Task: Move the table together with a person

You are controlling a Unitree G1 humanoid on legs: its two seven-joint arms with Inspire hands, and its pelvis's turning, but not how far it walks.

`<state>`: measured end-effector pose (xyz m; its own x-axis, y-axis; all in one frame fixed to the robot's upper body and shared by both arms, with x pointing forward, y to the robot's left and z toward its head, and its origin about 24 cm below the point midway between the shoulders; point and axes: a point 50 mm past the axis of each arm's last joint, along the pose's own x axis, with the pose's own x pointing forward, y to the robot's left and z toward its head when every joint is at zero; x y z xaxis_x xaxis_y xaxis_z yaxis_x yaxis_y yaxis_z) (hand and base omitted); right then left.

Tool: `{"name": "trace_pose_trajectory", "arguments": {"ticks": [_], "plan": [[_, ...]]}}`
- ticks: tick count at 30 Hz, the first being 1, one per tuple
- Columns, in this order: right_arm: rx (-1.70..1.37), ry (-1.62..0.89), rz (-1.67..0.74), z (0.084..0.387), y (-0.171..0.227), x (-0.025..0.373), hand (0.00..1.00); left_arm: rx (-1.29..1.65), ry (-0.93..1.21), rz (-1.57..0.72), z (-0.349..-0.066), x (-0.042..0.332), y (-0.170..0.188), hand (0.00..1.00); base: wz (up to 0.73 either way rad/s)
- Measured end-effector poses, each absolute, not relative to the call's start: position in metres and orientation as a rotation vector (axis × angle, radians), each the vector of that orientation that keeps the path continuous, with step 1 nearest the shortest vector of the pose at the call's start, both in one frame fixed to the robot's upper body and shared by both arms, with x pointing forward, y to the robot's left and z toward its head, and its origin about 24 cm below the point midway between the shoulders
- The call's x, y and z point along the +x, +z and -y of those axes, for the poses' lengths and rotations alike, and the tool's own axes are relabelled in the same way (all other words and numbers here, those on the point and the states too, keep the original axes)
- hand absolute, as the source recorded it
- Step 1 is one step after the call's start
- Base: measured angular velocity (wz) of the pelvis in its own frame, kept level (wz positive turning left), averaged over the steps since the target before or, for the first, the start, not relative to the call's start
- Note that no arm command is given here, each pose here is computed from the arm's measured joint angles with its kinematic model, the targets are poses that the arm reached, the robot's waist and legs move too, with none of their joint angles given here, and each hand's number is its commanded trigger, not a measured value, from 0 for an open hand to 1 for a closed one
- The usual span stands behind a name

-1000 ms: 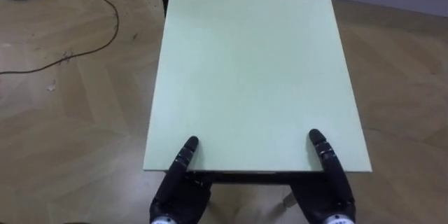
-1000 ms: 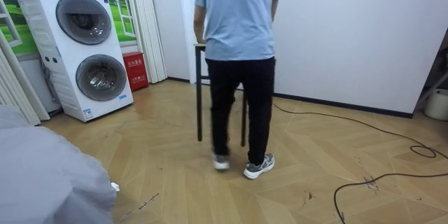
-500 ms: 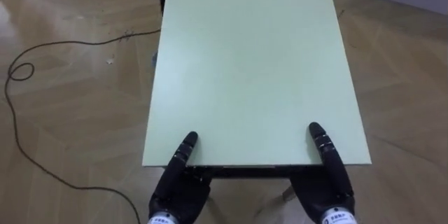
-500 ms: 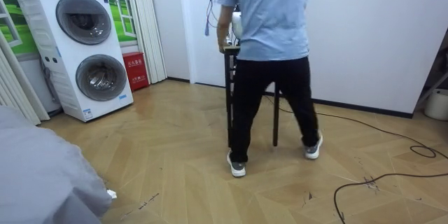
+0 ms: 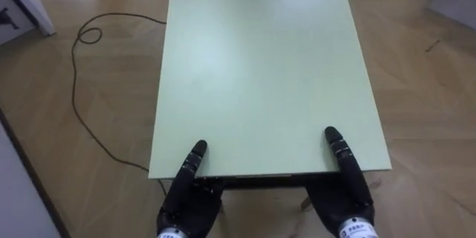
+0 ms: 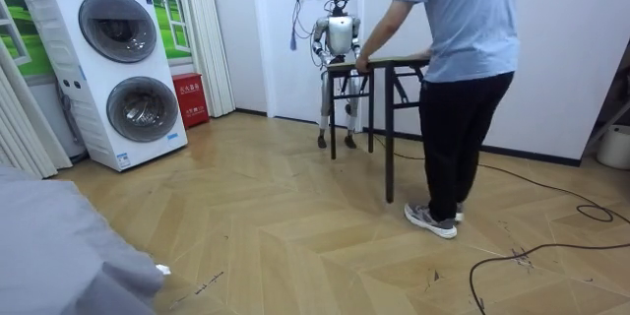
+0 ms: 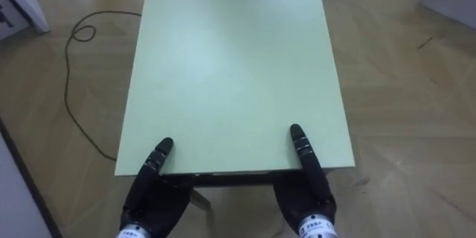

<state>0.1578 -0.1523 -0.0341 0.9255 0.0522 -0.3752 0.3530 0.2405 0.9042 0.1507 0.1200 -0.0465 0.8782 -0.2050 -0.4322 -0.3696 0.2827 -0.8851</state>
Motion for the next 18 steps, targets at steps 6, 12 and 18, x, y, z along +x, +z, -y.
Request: {"name": "trace_pose_trajectory", "arguments": {"ticks": [6,12,18], "plan": [[1.308,-0.205,-0.373,0.1525,-0.0333,0.1601,1.00,-1.305,0.130,-0.526,-0.1208,0.1457,-0.0461,1.00,0.23],[1.314,-0.204,-0.386,0.1516,-0.0336,0.1608,1.00,-1.316,0.141,-0.526,-0.1216,0.1440,-0.0460,1.00,0.53],[1.314,-0.192,-0.372,0.1517,-0.0303,0.1668,1.00,-1.325,0.123,-0.507,-0.1198,0.1494,-0.0429,1.00,0.92]]}}
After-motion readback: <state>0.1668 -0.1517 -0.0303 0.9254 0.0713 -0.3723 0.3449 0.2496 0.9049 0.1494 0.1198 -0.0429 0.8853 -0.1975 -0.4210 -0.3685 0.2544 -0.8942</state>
